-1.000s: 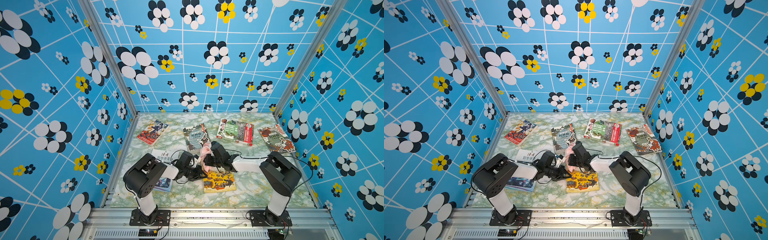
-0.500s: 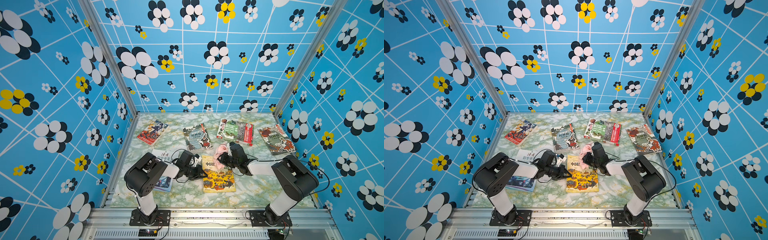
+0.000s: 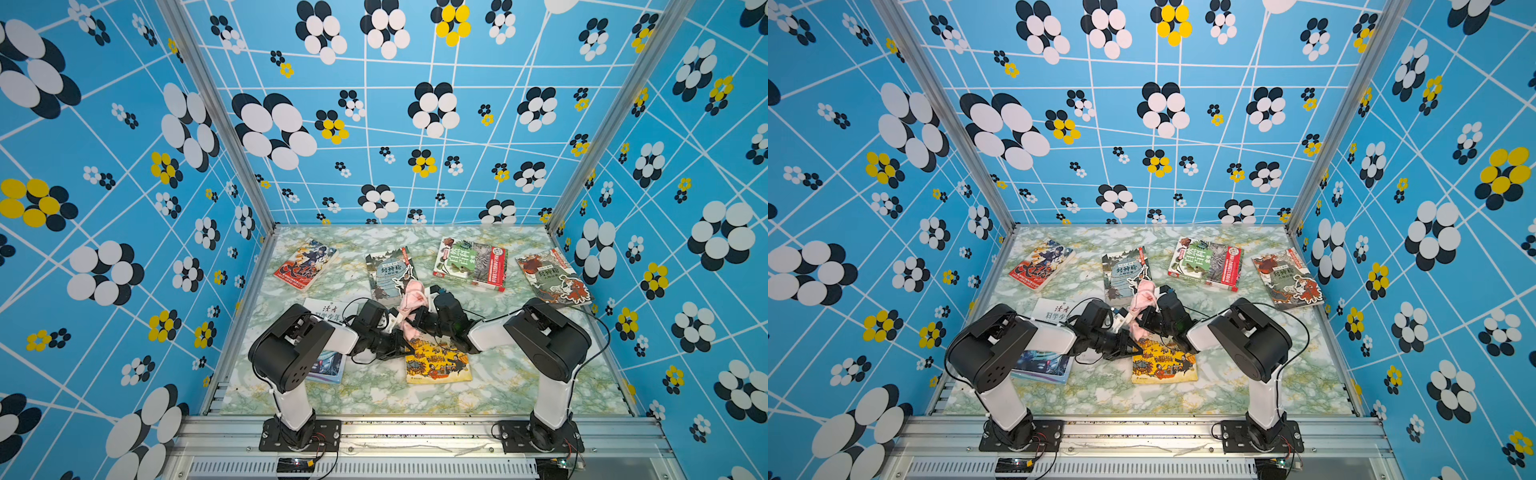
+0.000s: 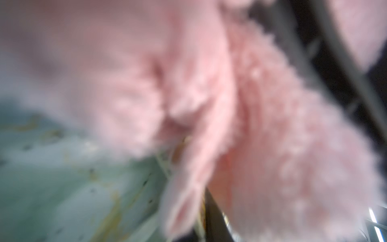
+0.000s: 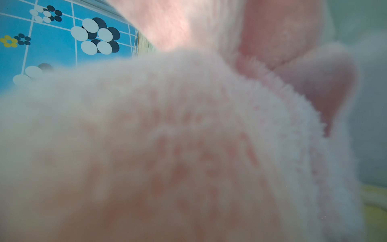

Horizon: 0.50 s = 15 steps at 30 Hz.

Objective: Wipe the cover of the book
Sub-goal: Wipe the dirt from the cover of the book.

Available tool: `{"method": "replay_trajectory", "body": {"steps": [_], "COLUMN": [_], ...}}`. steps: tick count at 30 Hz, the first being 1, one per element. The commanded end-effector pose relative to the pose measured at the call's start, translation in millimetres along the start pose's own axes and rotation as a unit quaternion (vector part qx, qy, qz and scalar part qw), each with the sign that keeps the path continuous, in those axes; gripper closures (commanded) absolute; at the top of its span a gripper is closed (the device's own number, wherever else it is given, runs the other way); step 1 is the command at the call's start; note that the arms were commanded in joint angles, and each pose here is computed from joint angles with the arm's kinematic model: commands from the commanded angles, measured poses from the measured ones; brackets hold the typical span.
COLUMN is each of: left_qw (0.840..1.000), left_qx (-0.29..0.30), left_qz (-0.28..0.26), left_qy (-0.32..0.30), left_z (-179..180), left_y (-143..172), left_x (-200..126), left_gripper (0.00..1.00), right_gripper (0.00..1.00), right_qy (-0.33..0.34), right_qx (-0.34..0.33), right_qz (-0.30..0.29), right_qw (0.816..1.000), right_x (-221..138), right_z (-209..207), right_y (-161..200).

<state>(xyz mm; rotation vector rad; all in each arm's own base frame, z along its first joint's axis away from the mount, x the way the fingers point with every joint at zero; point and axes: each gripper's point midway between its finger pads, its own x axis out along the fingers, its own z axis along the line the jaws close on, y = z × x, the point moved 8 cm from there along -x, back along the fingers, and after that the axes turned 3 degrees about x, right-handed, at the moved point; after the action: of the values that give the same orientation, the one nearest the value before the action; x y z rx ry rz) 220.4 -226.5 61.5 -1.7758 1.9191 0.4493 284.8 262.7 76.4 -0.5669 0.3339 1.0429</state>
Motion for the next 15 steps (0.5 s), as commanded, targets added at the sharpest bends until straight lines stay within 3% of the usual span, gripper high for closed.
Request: {"method": "replay_trajectory", "body": {"steps": [1,7,10,15], "left_qw": [0.999,0.999,0.999,0.999], "left_qx": [-0.010,-0.010,-0.012,-0.012], "left_qz": [0.015,0.010,0.009,0.005], "left_qy": [-0.045,-0.047,-0.044,-0.042], "left_z": [19,20,19,18], "left_y": [9,9,7,6], "left_x": [3,1,2,1], "left_gripper": [1.00,1.00,1.00,1.00], "right_gripper": [1.00,1.00,1.00,1.00], "right_qy": [0.177,0.333,0.313,0.214], "right_qx": [0.034,-0.017,-0.027,-0.101], "right_qz": [0.057,0.038,0.046,0.089], "right_qw": [0.982,0.942,0.948,0.968], "right_x": [-43,-105,-93,-29], "right_z": [-78,-105,-94,-28], "right_y": [21,12,17,47]}}
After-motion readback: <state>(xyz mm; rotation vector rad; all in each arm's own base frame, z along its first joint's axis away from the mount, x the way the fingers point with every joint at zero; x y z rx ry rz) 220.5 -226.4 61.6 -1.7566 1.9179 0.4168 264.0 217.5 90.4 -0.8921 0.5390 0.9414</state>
